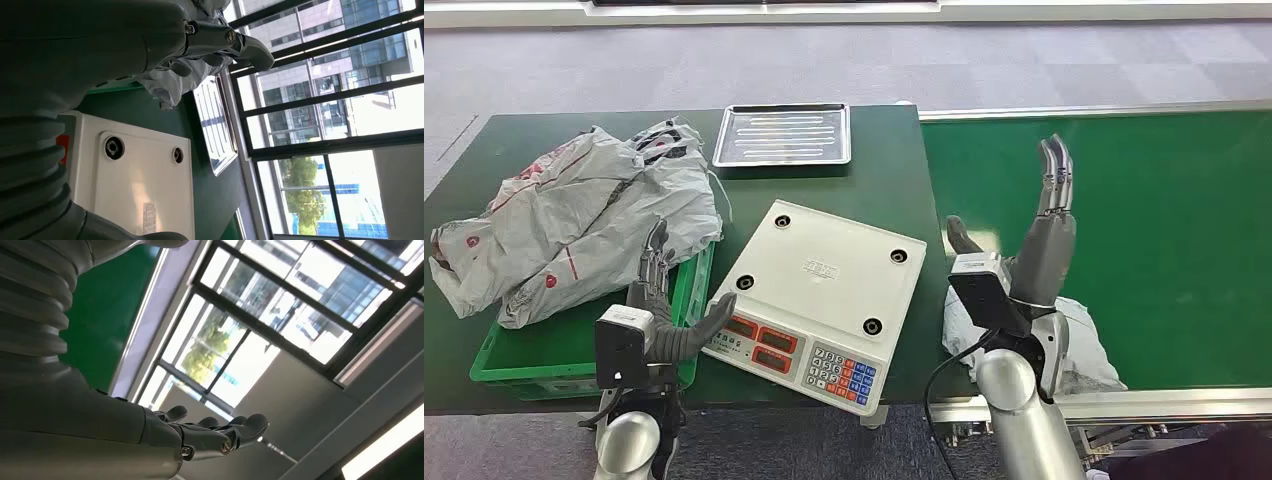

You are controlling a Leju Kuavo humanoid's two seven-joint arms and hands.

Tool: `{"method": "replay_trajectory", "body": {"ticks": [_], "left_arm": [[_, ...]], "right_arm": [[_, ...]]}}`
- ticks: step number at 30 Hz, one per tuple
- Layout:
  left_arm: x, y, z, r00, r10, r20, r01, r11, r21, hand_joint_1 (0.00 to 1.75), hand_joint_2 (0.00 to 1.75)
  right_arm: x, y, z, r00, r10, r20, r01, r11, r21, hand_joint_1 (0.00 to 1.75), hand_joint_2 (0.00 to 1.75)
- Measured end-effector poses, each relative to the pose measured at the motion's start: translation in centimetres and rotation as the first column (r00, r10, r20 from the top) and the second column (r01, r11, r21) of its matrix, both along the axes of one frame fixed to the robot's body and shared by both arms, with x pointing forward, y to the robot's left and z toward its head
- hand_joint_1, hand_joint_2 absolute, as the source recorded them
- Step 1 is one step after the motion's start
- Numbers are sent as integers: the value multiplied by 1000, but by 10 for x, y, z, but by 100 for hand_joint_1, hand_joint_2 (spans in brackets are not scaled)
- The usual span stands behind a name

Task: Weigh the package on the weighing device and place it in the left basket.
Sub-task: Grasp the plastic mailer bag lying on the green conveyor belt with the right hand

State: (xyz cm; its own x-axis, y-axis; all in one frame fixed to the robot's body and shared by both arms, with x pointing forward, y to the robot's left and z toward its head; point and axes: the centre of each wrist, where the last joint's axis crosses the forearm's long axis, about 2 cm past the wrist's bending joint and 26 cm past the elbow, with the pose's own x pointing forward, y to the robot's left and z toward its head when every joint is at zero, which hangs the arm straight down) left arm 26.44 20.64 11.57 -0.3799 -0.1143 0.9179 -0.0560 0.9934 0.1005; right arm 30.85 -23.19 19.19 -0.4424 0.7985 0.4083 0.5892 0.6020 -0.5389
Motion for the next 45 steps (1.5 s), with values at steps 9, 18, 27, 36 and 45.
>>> {"method": "replay_trajectory", "body": {"ticks": [9,18,27,36,45], "left_arm": [[-5,2,1,999,28,-17,-28,1000,9,0,175],[-8,2,2,999,33,-32,-32,999,20,0,175],[-7,-1,1,999,11,-48,-10,1000,28,0,175],[-2,-1,4,999,1,-50,1,1000,31,0,175],[1,-1,6,999,3,-46,-1,999,39,0,175]], "right_arm": [[4,-19,-8,737,-587,-334,507,808,-302,0,175],[12,-48,-29,538,-639,-550,452,769,-452,0,175],[6,-47,-65,464,-390,-795,113,916,-384,0,175],[3,-41,-79,403,-292,-868,-25,944,-329,0,175],[3,-35,-82,407,-364,-838,20,921,-390,0,175]]}}
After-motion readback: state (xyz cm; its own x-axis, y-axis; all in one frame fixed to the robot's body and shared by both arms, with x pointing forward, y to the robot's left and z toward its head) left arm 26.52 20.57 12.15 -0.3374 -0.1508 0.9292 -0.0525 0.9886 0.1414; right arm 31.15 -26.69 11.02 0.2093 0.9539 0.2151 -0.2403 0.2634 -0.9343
